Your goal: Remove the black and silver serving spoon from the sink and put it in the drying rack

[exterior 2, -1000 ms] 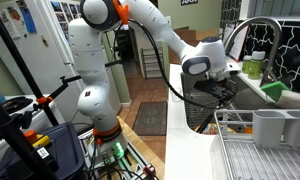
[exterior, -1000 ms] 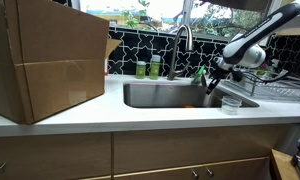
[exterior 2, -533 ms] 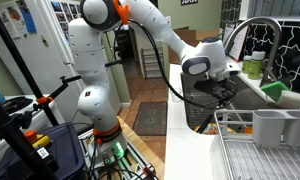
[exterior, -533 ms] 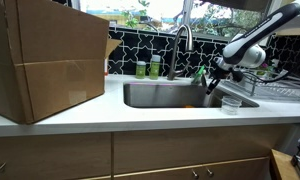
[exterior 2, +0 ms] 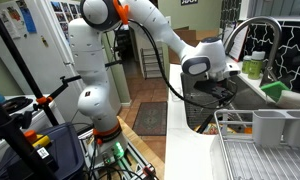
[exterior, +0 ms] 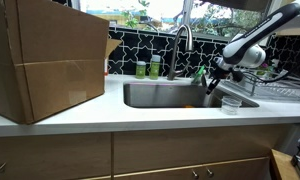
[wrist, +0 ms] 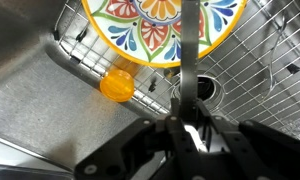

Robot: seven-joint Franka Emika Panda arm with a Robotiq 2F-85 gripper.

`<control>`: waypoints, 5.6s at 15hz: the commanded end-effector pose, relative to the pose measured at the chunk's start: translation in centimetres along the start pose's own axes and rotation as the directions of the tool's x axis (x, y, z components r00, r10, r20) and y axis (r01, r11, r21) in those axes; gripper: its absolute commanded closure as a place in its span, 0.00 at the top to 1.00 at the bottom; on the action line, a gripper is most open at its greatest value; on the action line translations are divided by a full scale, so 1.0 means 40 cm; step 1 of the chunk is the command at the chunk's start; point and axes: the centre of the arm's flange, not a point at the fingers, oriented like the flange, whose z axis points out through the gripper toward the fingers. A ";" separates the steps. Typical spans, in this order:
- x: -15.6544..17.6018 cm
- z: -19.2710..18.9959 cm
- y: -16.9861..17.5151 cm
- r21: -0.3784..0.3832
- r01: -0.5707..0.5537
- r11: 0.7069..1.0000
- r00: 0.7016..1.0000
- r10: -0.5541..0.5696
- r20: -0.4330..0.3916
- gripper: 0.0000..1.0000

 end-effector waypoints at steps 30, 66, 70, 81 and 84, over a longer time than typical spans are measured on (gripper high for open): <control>0.127 -0.655 0.132 -0.309 -0.448 0.839 0.889 0.380 -0.257 0.05; -0.002 -0.730 0.471 -0.380 -0.651 0.657 0.731 0.408 -0.547 0.05; -0.004 -0.697 0.453 -0.380 -0.660 0.648 0.723 0.412 -0.554 0.05; -0.024 -0.624 0.425 -0.392 -0.685 0.614 0.704 0.421 -0.572 0.05; -0.029 -0.598 0.416 -0.397 -0.688 0.608 0.702 0.417 -0.578 0.05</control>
